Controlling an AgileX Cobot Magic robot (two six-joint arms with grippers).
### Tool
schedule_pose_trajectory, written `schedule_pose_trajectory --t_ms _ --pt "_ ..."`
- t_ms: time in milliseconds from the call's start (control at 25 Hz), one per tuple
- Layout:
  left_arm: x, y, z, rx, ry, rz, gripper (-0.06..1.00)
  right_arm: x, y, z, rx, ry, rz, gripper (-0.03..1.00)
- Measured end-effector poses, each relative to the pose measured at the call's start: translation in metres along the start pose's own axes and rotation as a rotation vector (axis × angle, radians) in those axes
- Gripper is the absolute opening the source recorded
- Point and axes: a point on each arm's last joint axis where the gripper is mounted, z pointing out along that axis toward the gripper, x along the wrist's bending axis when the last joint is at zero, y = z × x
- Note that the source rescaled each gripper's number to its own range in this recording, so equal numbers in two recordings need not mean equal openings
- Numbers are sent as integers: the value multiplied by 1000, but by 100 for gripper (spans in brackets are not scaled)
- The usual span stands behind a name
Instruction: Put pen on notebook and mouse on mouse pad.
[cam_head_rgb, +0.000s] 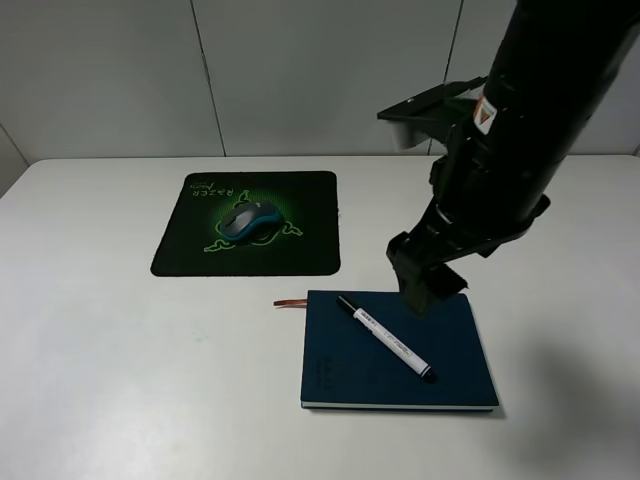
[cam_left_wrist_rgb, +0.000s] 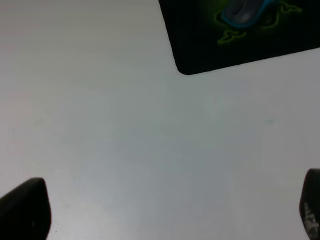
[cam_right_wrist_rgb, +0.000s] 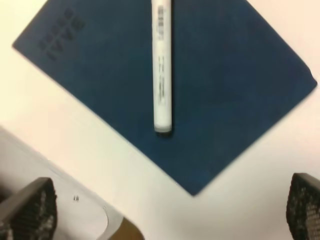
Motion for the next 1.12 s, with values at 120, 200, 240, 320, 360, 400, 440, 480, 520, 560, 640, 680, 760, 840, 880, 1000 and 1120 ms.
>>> schedule_pose_trajectory --t_ms 120,200,240,320,360,400,440,480,520,560,640,680,760,840,880,1000,1120 --pt "0 0 0 1 0 0 100 -1 -9 -15 -30 2 14 100" --pt "0 0 0 1 0 0 100 0 -15 -27 -71 12 33 100" --pt "0 0 0 1 0 0 100 0 -18 -34 -95 17 45 100" --pt "0 0 0 1 0 0 100 0 -26 -46 -140 27 61 100" --pt "0 0 0 1 0 0 100 0 -31 -54 -168 35 67 100" --pt "0 0 0 1 0 0 100 0 -36 -61 -196 43 74 100" --pt "0 0 0 1 0 0 100 0 -41 -68 -220 52 81 100" --pt "0 0 0 1 0 0 100 0 -47 -75 -249 60 90 100" --pt "0 0 0 1 0 0 100 0 -54 -82 -277 70 99 100" --pt "0 0 0 1 0 0 100 0 -59 -86 -295 79 103 100" --pt "0 0 0 1 0 0 100 0 -76 -93 -330 94 107 100" --pt "0 0 0 1 0 0 100 0 -85 -95 -346 97 107 100" --pt "0 0 0 1 0 0 100 -1 -101 -92 -354 99 107 100" --pt "0 0 0 1 0 0 100 -3 -120 -89 -368 99 106 100" --pt "0 0 0 1 0 0 100 -3 -129 -87 -377 100 106 100" --pt "0 0 0 1 0 0 100 -5 -152 -83 -408 104 105 100" --pt "0 0 0 1 0 0 100 -6 -173 -77 -439 107 104 100"
